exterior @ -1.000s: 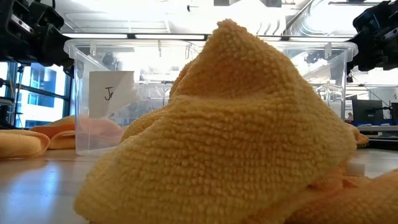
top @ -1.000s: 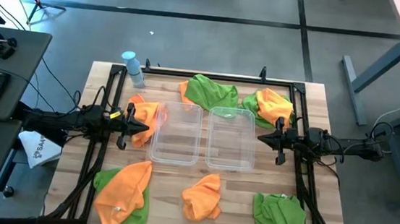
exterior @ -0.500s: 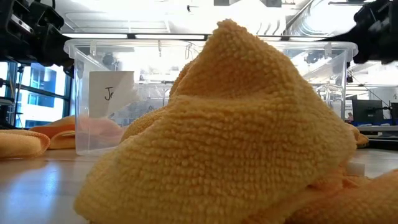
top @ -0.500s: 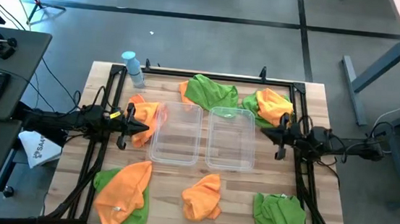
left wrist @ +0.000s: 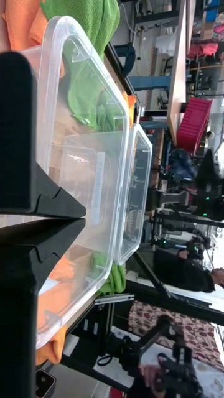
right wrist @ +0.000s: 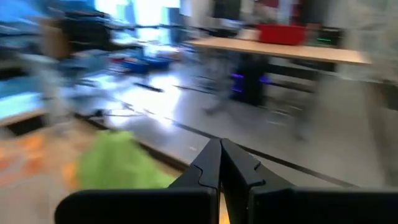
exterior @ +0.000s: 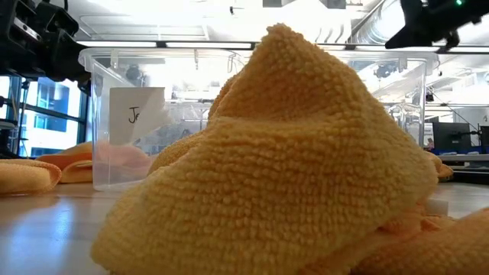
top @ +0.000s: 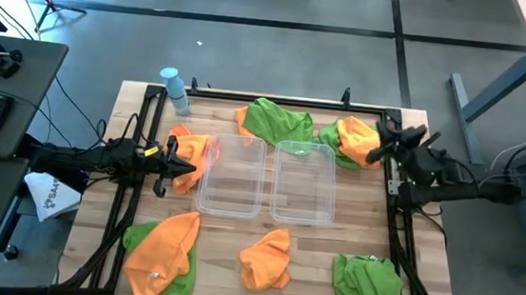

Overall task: Sort microfiber towel by color & place in baskets
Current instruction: Put the orange towel into the right transparent bin

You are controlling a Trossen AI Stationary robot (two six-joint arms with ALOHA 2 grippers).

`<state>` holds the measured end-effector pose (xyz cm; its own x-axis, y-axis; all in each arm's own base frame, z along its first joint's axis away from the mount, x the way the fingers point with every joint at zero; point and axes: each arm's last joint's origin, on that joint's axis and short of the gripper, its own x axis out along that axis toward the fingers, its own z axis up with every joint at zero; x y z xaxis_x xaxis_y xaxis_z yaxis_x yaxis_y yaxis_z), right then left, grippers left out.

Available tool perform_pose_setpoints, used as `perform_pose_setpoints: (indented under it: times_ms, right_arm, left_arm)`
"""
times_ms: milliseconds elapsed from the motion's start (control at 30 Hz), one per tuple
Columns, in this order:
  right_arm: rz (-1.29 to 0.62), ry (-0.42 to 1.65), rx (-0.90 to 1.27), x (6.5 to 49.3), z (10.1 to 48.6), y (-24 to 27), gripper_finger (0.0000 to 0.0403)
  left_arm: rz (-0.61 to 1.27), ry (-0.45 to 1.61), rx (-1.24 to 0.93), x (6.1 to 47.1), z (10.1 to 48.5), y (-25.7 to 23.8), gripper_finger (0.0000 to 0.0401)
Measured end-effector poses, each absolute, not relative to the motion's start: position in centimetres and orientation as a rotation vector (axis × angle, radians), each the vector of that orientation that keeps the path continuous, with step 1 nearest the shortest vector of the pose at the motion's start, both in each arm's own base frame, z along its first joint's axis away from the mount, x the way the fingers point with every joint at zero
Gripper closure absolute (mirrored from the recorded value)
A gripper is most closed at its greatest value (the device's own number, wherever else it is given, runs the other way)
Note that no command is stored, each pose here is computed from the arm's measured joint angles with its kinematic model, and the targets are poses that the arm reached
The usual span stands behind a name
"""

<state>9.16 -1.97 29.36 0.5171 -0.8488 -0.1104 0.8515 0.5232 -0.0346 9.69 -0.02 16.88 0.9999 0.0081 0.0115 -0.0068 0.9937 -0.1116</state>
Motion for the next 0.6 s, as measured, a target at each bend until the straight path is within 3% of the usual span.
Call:
perform_pose_setpoints:
  times_ms: [367, 600]
  right_arm:
    - [-1.217, 0.467, 0.157, 9.2, 35.5, -4.2, 0.0403]
    - [-1.112, 0.709, 0.31, 9.8, 35.5, -6.3, 0.0403]
  left_arm:
    - [0.007, -0.011, -0.112, 9.7, 16.9, 0.0, 0.0401]
    - [0.008, -0.012, -0.112, 9.7, 16.9, 0.0, 0.0401]
